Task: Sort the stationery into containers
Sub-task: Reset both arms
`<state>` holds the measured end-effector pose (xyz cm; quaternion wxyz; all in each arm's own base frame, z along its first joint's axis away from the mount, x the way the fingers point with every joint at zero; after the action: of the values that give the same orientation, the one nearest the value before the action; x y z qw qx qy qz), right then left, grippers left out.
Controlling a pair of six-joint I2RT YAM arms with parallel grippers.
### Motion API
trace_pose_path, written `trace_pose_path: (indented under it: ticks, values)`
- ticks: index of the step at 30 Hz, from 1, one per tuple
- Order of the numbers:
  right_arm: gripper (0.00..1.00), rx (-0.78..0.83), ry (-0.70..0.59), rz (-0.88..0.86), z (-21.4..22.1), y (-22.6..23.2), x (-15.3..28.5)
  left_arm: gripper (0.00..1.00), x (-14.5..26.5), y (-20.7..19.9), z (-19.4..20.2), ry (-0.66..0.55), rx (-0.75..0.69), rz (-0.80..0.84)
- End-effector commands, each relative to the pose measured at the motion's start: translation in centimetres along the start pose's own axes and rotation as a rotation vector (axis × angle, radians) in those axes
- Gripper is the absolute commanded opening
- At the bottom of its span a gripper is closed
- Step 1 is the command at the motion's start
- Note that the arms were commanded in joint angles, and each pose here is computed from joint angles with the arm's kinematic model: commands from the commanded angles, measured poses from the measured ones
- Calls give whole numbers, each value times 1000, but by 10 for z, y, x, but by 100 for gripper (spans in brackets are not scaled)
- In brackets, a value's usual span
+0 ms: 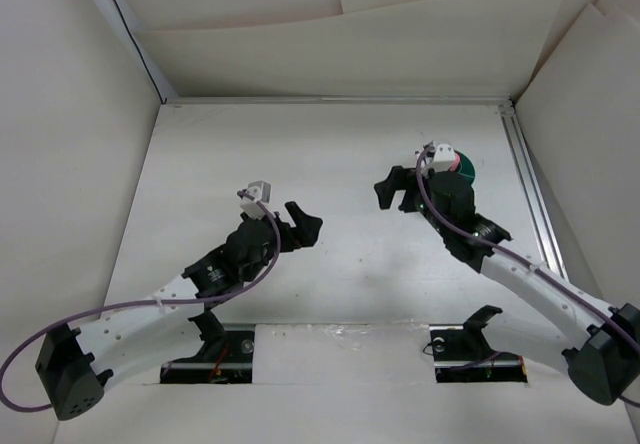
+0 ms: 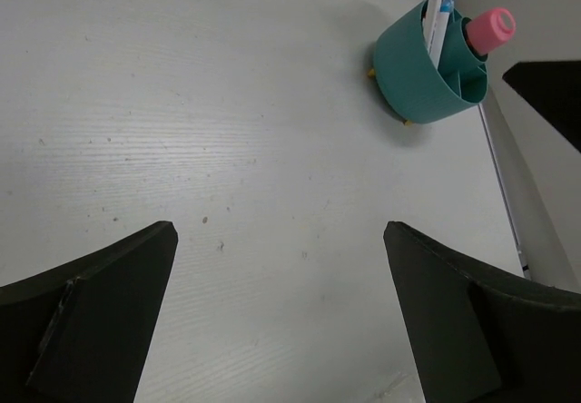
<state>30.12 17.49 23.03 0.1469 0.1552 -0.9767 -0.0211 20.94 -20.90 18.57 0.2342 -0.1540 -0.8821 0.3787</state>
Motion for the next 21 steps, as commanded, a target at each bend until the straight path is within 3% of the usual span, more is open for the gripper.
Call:
trace_pose_path:
  ticks: [1, 7, 12, 21]
  values:
    - [100, -2, 3, -205, 8, 32, 21, 100, 2, -21, -14, -12, 20, 27]
    - [100, 29, 27, -237, 25, 38, 27, 100, 12, -39, -12, 45, 12, 111]
    - [100, 40, -25, -250, 20, 43, 38, 100, 30, -63, -28, 22, 8, 226]
    - [100, 38, -57, -205, 21, 36, 47, 100, 44, -68, -39, 7, 46, 229]
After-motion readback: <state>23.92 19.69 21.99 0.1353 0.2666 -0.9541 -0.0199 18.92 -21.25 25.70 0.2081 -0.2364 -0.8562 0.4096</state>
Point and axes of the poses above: each gripper's point midway between its finger pads, its own x axis back along the fingers, its own y axis along the line the jaws close on, z = x × y, the point moved 2 cm from there along x, back along the fingers, and after that the axes turned 13 degrees about x, right-handed, at the moved point
